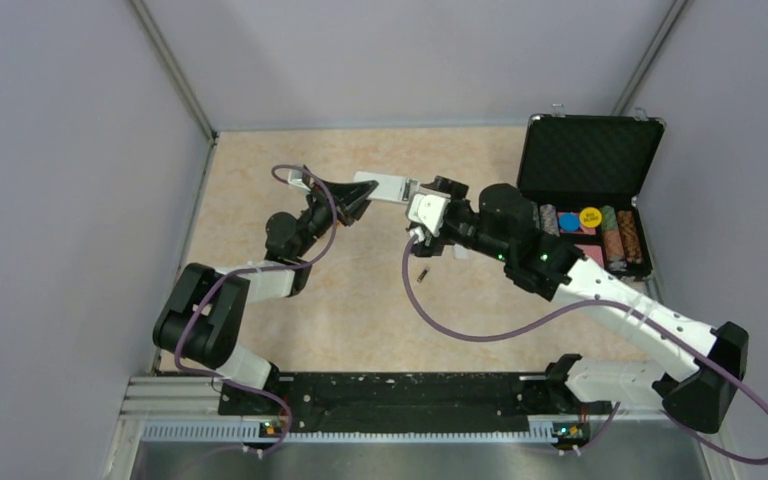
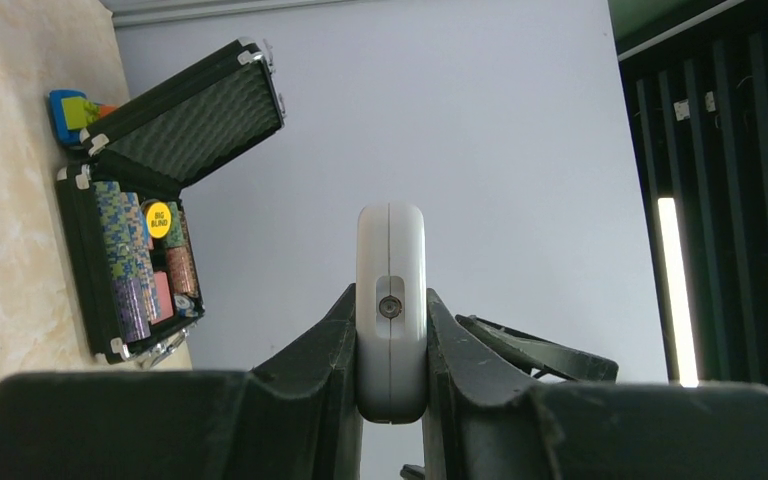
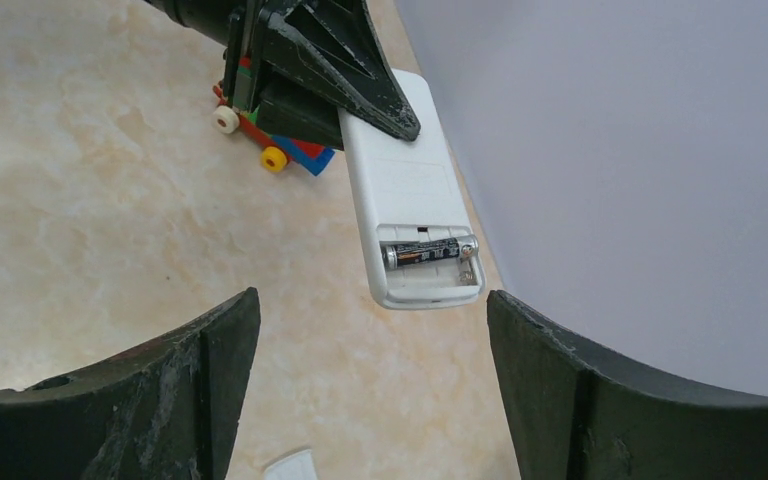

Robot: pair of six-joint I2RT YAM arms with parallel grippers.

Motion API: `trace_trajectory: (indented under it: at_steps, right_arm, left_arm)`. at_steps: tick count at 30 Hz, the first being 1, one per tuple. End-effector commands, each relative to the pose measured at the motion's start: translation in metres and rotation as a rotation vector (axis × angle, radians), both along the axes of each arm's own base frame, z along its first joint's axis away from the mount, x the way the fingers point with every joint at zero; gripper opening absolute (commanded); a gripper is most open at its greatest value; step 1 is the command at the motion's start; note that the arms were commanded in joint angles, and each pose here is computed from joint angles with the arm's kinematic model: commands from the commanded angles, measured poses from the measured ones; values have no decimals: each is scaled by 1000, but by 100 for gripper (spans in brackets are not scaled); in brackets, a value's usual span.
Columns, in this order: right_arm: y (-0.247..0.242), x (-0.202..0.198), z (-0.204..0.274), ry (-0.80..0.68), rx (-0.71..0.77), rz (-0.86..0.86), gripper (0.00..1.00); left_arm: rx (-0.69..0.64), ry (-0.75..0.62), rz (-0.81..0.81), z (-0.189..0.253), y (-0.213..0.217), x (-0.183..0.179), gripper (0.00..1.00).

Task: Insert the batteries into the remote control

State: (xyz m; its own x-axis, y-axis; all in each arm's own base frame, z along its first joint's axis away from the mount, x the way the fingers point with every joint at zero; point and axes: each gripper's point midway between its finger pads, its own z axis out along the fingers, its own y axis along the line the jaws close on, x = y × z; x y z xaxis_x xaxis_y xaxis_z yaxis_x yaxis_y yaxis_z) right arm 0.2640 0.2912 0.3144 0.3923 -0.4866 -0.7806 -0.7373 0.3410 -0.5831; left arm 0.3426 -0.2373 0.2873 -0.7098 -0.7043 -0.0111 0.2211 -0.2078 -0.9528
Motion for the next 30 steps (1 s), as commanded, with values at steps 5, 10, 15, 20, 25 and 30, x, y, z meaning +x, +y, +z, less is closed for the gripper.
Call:
trace_trajectory:
  at_steps: [5, 10, 15, 20, 25, 30]
  right_arm:
    - [27, 6, 31, -335, 119, 89, 82]
    - [28, 9, 28, -385, 116, 84, 82]
    - [28, 16, 27, -385, 99, 59, 82]
    - [36, 16, 17, -341, 50, 95, 80]
    - [37, 19, 12, -315, 32, 94, 79]
    - [36, 22, 20, -296, 60, 79, 78]
  left_arm:
    - [22, -107, -16, 28, -1, -12, 0]
    - [57, -126, -3, 31, 0, -16, 0]
    - [99, -126, 23, 26, 3, -19, 0]
    - [115, -150, 17, 27, 2, -22, 0]
    - [129, -162, 25, 27, 3, -24, 0]
    - [149, -162, 35, 26, 4, -26, 0]
